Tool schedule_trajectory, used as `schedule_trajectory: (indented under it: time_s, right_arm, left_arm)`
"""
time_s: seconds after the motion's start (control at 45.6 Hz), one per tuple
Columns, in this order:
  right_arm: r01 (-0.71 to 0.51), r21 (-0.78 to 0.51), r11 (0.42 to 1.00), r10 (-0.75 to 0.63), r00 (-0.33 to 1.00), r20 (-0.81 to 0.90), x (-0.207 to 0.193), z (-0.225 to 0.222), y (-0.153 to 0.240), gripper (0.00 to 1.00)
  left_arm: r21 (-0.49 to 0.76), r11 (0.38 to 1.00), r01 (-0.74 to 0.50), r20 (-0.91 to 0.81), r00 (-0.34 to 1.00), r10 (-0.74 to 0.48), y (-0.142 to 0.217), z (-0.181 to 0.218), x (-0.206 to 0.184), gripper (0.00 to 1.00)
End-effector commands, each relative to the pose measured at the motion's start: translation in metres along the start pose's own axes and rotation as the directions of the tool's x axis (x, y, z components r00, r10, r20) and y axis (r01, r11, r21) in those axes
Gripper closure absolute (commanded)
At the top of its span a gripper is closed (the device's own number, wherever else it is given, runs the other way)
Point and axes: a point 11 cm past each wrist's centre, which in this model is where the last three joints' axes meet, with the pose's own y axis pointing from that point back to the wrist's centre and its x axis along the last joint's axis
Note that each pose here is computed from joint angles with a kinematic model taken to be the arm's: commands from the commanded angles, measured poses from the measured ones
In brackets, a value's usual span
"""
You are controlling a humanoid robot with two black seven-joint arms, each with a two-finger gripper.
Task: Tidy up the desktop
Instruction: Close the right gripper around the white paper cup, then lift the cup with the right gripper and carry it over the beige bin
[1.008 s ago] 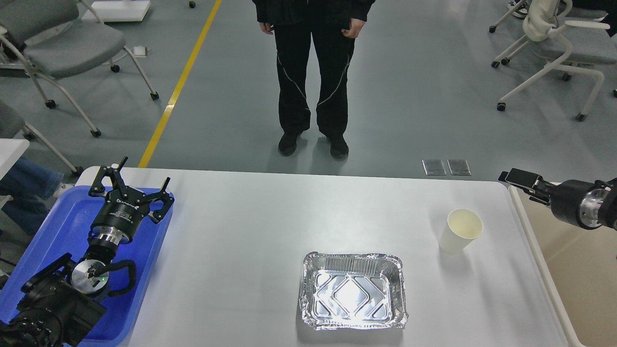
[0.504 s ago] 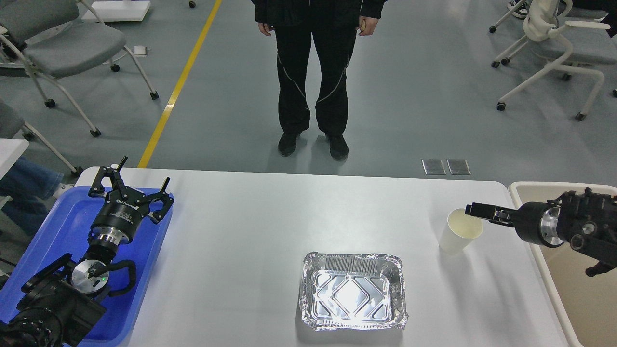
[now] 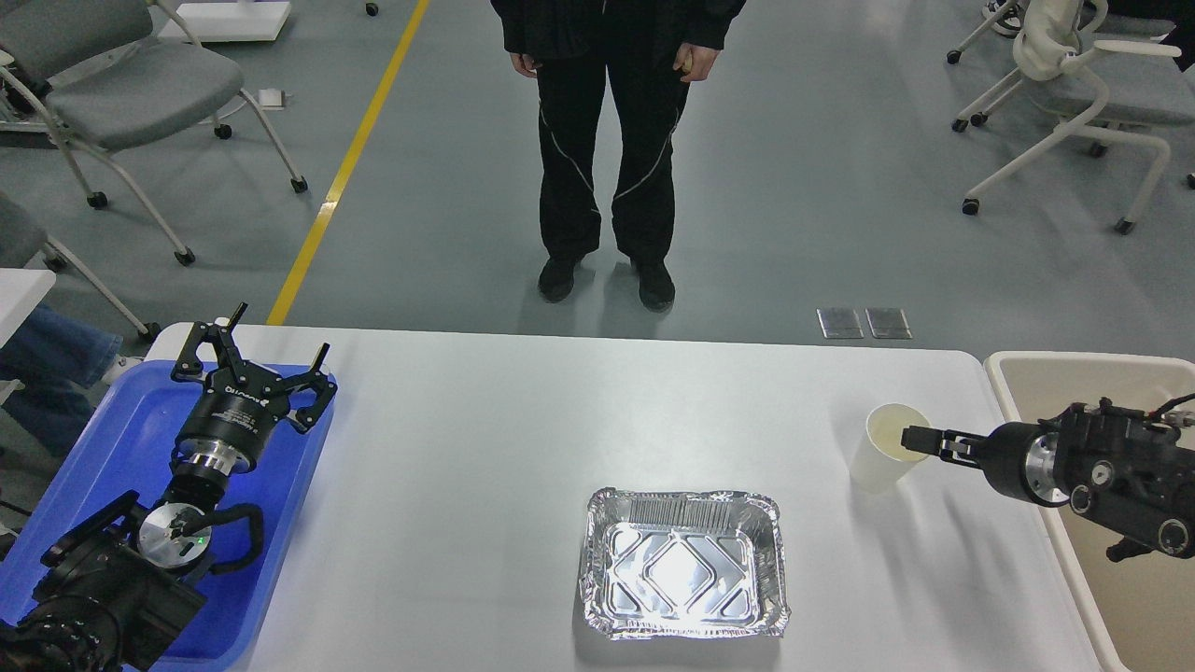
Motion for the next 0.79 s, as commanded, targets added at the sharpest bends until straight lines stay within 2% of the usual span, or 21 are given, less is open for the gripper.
schedule_trajectory:
  time_s: [0.0,0.066,0.132,0.526,0.767]
  right_arm:
    - [0.011,-0.011,1.000,-0.012,1.000,-0.007,-0.010,0.002,-0.005,0.70]
    - [0.015,-0.014,1.000,-0.016,1.000,-0.008,-0.011,0.002,-0.005,0.88]
    - [0.014,-0.014,1.000,-0.014,1.000,-0.002,-0.010,0.002,-0.005,1.00]
    - [-0.017,0.013,1.000,0.017,1.000,0.015,0.004,-0.007,-0.006,1.00]
    - [-0.098,0.082,0.992,0.086,0.986,0.140,0.027,-0.019,0.001,1.00]
  left_arm:
    - [0.000,1.000,-0.001,0.001,1.000,0.001,0.000,0.000,0.000,0.00]
    - [0.000,1.000,0.000,0.000,1.000,0.000,0.000,0.000,0.000,0.00]
    - [0.000,1.000,-0.001,0.001,1.000,0.001,0.000,0.000,0.000,0.00]
    - [0.000,1.000,-0.001,0.001,1.000,0.001,0.000,0.000,0.000,0.00]
    - [0.000,1.000,0.000,0.000,1.000,0.000,0.000,0.000,0.000,0.00]
